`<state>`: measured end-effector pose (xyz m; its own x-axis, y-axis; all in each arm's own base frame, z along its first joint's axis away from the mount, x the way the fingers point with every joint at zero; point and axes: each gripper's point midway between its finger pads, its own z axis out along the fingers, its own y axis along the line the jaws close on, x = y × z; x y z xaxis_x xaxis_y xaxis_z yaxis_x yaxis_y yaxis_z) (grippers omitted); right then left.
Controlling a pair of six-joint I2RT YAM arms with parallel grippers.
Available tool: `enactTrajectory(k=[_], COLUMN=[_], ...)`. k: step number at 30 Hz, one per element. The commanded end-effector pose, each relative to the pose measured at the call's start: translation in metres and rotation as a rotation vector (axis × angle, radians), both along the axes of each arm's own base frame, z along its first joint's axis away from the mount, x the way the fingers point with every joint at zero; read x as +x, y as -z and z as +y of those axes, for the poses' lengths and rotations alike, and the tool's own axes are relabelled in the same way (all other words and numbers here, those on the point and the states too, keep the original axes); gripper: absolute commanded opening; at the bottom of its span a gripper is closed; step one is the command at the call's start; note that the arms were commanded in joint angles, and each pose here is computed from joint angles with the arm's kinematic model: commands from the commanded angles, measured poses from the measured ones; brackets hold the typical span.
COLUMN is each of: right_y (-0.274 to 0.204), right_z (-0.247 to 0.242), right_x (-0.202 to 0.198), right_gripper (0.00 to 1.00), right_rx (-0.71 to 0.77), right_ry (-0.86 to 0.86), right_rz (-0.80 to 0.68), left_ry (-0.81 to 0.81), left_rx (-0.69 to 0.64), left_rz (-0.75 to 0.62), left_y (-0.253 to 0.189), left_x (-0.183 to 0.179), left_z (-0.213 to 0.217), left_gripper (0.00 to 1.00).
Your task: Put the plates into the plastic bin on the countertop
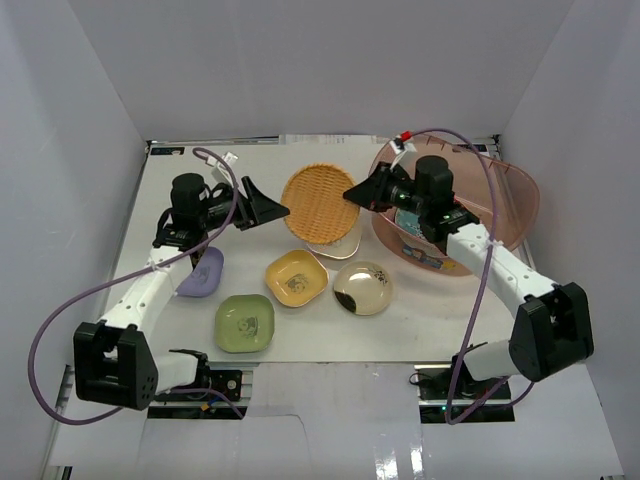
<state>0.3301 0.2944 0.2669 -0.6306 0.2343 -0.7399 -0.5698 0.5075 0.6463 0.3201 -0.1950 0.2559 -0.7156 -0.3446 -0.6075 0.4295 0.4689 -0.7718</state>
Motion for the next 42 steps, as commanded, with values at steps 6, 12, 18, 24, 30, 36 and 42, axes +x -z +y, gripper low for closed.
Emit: enactTrajectory(k=[6,12,18,24,30,36,42], right_y=[-0.032,0.03,0.076,0.112,0.128,0.07,0.028], right_z=[-0.201,-0.308,-0.323,-0.301,-0.318,-0.311,-0.186], right_x=[0.063,0.064,0.074,0.08,0.067,0.063,0.046], right_gripper=[0.08,0.08,0.08,0.08,0.72,0.97,0.71], right_rx=[-0.017,-0.173,-0.197,-0.129,-0.211,-0.264,-0.36], right_ry=[0.599,0.891,0.904,0.785,0.882,0.882,0.62], right_rz=[-0.05,0.08,0.202,0.309,0.364,0.197,-0.041], left_ry=[0.135,0.081,0.004,-0.071,-0.11,-0.152,-0.348], left_rx=[0.262,0.455,0.549,0.636,0.698,0.702,0.755], left_rz=[-0.086,-0.089,-0.086,-0.058,-0.022,-0.016,-0.052], left_y=[0.014,0.059,0.074,0.093,0.107,0.104,0.089], left_x=[-0.062,-0.081,-0.076,-0.068,-0.062,-0.058,-0.043], left_z=[-0.031,-0.023,-0.012,0.004,0.014,0.018,0.048], left_gripper=[0.83,0.84,0.84,0.84,0.85,0.83,0.76])
